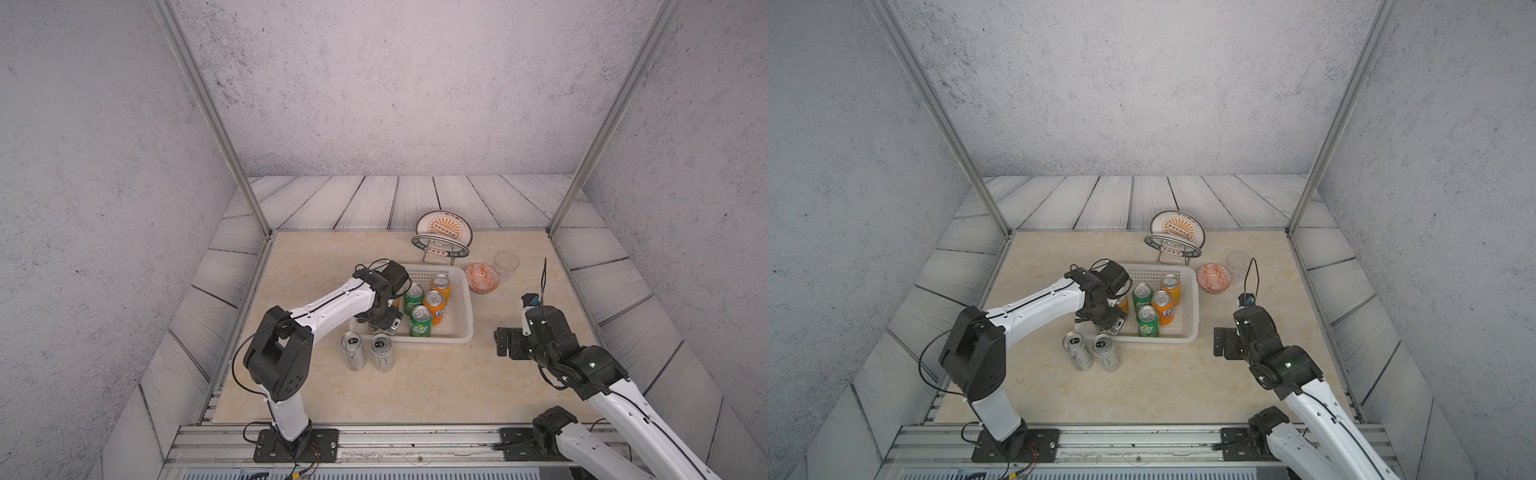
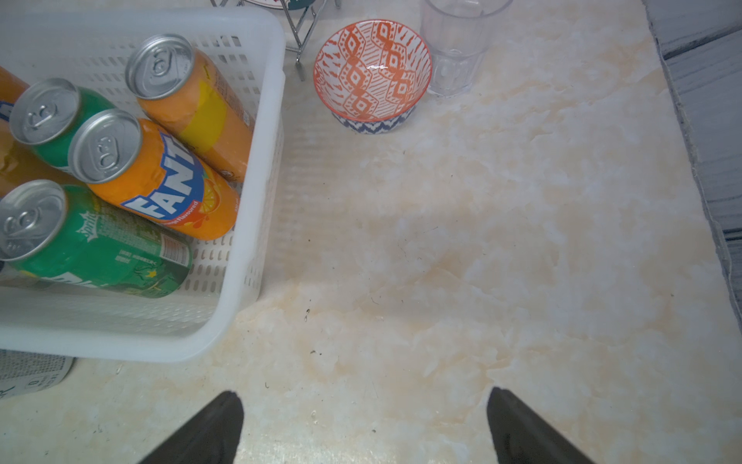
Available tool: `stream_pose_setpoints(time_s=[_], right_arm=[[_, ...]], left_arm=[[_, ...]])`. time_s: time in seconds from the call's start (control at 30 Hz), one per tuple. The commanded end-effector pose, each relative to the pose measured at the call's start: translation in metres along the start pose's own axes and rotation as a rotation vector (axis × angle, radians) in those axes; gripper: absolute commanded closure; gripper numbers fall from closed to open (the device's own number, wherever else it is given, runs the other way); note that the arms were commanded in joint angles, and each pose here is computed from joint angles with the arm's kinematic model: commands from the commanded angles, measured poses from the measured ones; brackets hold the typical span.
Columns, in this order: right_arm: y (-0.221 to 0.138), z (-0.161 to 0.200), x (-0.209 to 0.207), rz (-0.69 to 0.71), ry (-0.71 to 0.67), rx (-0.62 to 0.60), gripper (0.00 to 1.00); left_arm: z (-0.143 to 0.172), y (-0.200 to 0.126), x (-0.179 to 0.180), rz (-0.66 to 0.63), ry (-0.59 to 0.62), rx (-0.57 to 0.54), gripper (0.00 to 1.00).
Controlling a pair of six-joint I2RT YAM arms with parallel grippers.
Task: Take out the drinks from the basket
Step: Pick up the drink from the basket.
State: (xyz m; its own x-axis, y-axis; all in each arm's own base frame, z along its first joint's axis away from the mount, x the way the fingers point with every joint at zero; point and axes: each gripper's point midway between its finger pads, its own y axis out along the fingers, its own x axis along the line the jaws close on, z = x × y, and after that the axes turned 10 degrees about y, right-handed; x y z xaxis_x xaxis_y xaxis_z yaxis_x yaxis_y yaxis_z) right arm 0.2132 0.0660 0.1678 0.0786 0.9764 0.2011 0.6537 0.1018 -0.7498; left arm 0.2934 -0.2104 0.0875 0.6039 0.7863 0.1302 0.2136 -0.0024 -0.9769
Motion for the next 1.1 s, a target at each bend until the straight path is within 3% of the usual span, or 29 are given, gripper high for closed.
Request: stream_pose_setpoints(time_s=[0.0, 0.57, 1.07], right_arm=[[0.001, 0.001, 0.0, -0.002, -0.003, 0.0, 0.01], [0.001, 0.001, 0.0, -0.002, -0.003, -0.001, 0.01], [0.001, 0.001, -0.001, -0.002, -0.004, -0.001, 0.01]], left_arm=[[0.002, 0.008, 0.001, 0.006, -0.006, 0.014, 0.15], [0.0, -0.006, 0.005, -0.008, -0.008, -0.002, 0.33], [-0.001, -0.048, 0.014, -0.041, -0.013, -0.049, 0.36]])
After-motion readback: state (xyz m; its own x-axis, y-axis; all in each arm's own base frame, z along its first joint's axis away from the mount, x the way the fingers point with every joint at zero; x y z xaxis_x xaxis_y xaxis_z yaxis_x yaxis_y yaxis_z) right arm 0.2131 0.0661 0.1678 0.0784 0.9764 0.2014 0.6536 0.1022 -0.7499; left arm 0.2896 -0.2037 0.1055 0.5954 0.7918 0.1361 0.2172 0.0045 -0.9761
